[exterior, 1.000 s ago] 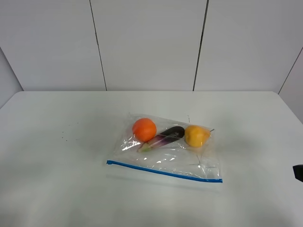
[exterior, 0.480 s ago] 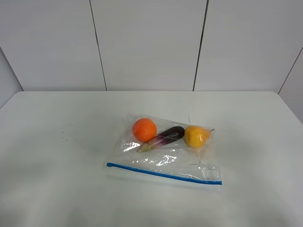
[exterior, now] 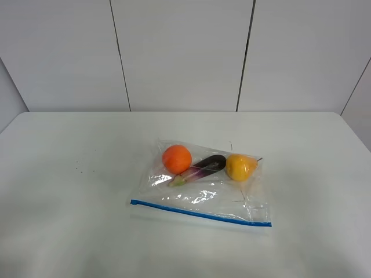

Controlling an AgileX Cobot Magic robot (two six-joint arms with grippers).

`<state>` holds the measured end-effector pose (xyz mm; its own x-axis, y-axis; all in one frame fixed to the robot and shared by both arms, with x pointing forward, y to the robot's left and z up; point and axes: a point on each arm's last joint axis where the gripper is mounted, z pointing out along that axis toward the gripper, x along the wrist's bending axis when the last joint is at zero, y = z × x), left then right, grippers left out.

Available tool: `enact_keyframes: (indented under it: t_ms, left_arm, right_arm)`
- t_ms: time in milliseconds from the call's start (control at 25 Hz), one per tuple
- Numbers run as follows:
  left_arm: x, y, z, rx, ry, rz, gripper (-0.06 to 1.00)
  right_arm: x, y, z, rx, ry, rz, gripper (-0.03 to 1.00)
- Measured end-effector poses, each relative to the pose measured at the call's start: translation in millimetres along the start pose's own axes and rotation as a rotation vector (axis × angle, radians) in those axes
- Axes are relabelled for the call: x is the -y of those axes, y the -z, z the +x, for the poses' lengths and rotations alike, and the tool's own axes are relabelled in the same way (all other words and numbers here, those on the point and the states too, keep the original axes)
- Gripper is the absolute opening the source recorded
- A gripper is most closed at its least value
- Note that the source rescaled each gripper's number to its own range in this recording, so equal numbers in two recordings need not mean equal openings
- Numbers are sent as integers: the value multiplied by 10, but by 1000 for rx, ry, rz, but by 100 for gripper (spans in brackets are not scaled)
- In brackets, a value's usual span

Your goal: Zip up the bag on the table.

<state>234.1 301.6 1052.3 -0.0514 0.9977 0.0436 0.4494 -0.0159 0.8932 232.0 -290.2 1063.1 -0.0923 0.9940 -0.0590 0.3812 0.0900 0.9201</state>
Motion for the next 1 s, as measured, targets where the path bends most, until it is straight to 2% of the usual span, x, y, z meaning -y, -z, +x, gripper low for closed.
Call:
enact_keyframes:
  t_ms: [160, 1000]
  left_arm:
    - [0, 0, 0, 0, 0, 0, 100]
    - [0, 0, 1, -1, 0, 0, 100]
  right_arm:
    - [15, 0, -22, 24, 9, 17, 100]
    - [65, -51, -27, 28, -29, 41, 100]
